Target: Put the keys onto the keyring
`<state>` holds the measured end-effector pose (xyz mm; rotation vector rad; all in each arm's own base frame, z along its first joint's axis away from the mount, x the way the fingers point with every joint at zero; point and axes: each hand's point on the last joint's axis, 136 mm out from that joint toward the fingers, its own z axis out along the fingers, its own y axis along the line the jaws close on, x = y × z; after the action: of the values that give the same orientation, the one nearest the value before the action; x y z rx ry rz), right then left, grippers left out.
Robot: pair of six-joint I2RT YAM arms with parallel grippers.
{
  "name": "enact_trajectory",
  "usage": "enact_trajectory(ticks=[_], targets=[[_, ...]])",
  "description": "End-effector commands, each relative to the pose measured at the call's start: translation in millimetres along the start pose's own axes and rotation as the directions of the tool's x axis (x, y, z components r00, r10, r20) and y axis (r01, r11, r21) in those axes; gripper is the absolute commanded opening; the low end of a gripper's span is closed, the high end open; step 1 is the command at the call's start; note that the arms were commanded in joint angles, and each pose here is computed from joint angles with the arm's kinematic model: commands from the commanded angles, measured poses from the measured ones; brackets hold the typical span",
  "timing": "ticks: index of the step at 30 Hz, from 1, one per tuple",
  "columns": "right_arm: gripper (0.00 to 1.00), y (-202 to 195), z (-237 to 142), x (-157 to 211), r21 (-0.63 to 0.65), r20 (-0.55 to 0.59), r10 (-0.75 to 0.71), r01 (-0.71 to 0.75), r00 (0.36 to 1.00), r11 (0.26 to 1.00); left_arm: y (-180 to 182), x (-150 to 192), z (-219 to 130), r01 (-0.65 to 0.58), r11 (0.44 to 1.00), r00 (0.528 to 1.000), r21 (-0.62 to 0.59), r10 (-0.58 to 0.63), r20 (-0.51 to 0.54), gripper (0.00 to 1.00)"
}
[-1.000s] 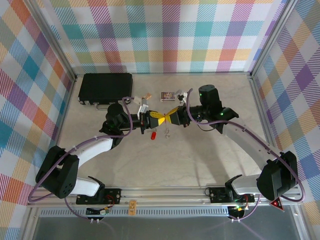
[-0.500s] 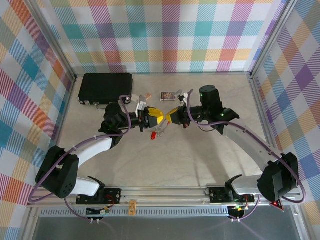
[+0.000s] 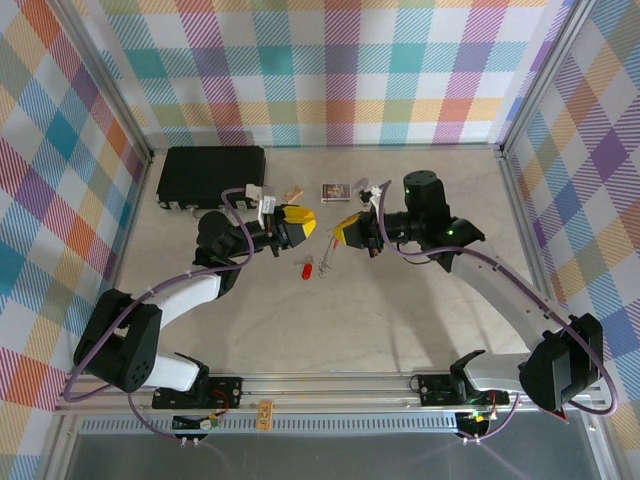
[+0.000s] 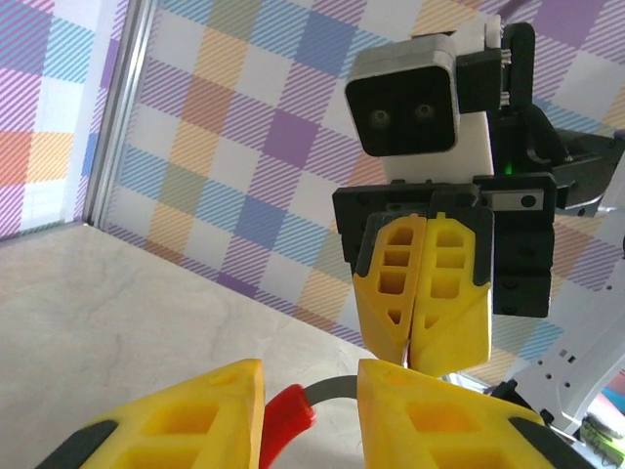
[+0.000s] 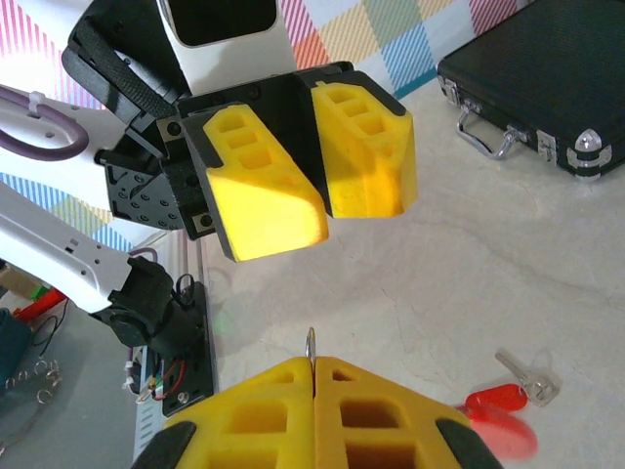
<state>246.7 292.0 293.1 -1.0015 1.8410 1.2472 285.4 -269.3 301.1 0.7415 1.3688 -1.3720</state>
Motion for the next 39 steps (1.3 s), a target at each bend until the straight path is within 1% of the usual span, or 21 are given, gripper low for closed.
enact_trajectory(ticks=[1, 8, 13, 25, 31, 33, 35, 36, 38, 39], targets=[[0.00, 6, 2, -6, -0.030, -0.008, -0.030, 0.030, 1.000, 0.999, -15, -2, 6, -0.025, 0.997, 1.000, 0.078, 0.026, -0.007, 0.31], [0.00, 6, 4, -5, -0.039, -0.015, -0.025, 0.024, 1.000, 0.999, -19, 7, 13, 0.001, 0.994, 0.999, 0.113, 0.005, -0.052, 0.30], [0.00, 7, 4, -6, -0.043, -0.015, -0.026, 0.025, 1.000, 0.999, -19, 17, 17, 0.005, 0.994, 0.995, 0.106, 0.005, -0.095, 0.30], [0.00, 8, 6, -3, -0.051, -0.026, -0.019, 0.017, 0.999, 0.999, -25, 20, 23, 0.010, 0.992, 0.992, 0.127, 0.005, -0.122, 0.28], [0.00, 7, 6, -3, -0.039, -0.024, -0.024, 0.023, 0.999, 0.999, -27, 18, 22, 0.001, 0.992, 0.993, 0.129, 0.013, -0.115, 0.27], [0.00, 8, 6, -4, -0.040, -0.022, -0.028, 0.027, 0.999, 0.999, -28, 18, 22, 0.002, 0.991, 0.993, 0.135, 0.014, -0.117, 0.21], [0.00, 8, 6, -3, -0.043, -0.022, -0.028, 0.027, 0.999, 0.999, -28, 19, 22, 0.004, 0.991, 0.993, 0.137, 0.013, -0.121, 0.12], [0.00, 9, 6, -3, -0.044, -0.023, -0.028, 0.027, 0.999, 0.999, -28, 19, 22, 0.004, 0.990, 0.993, 0.138, 0.013, -0.121, 0.10], [0.00, 8, 6, -3, -0.039, -0.023, -0.028, 0.027, 0.999, 0.999, -29, 19, 23, 0.004, 0.989, 0.992, 0.145, 0.014, -0.124, 0.00], [0.00, 7, 5, -4, -0.036, -0.021, -0.030, 0.030, 0.999, 0.999, -29, 19, 23, 0.004, 0.989, 0.992, 0.147, 0.014, -0.123, 0.00]])
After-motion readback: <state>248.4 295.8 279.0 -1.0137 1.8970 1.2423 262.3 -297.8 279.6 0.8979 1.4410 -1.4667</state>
